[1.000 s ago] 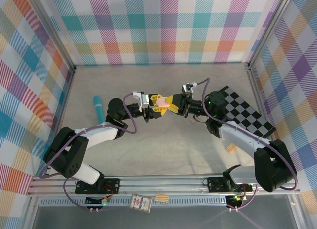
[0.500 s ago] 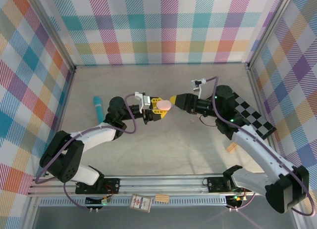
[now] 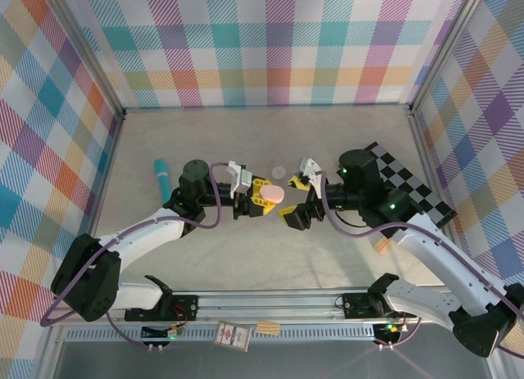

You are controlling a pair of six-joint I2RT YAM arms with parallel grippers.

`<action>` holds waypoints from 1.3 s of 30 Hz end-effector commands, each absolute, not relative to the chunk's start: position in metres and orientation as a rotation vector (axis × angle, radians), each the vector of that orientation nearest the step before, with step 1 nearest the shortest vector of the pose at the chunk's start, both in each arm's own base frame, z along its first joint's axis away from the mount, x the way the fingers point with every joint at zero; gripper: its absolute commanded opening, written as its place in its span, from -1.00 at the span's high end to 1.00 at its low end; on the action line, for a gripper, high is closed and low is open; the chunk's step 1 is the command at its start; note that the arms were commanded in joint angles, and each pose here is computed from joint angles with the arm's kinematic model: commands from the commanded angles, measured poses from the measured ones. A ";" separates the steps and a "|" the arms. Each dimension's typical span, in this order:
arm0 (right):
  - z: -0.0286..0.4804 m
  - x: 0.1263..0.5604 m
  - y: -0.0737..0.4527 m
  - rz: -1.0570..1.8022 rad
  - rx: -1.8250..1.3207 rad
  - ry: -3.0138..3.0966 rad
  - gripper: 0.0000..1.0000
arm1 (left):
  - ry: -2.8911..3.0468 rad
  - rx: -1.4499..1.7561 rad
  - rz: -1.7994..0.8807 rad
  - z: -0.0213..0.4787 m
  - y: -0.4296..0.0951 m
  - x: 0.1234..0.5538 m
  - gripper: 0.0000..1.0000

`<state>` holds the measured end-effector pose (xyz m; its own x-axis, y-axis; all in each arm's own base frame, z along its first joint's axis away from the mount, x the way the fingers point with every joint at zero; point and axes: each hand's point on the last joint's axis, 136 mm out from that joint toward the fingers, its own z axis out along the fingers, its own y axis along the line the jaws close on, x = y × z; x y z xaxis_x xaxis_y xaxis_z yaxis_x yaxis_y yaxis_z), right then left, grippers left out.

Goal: Insert the wireless bluetooth earbuds into the charging case

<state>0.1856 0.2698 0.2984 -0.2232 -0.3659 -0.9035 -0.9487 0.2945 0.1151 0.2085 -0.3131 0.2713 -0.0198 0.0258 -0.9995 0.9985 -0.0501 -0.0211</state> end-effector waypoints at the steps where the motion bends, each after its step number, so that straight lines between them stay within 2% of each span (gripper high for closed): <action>1: 0.302 0.193 0.272 0.784 -1.288 1.679 -0.83 | 1.164 1.325 -1.260 0.284 -0.314 0.193 0.35; 18: 0.316 0.231 0.265 0.620 -1.108 1.694 -0.72 | 1.132 1.368 -1.270 0.291 -0.313 0.173 0.35; 30: 0.326 0.236 0.262 0.608 -1.040 1.681 -0.69 | 1.125 1.383 -1.271 0.291 -0.312 0.169 0.35; 34: 0.330 0.241 0.260 0.585 -1.011 1.666 -0.58 | 1.119 1.388 -1.279 0.292 -0.311 0.167 0.35; 39: 0.321 0.221 0.272 0.684 -1.153 1.623 -0.53 | 1.119 1.386 -1.277 0.294 -0.311 0.167 0.35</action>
<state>0.2265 0.2675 0.3189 -0.0991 -0.3567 -0.9289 -0.8915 0.4465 -0.0764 0.1825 -0.3105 0.2647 -0.0496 0.1009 -0.9937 0.9937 -0.0953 -0.0593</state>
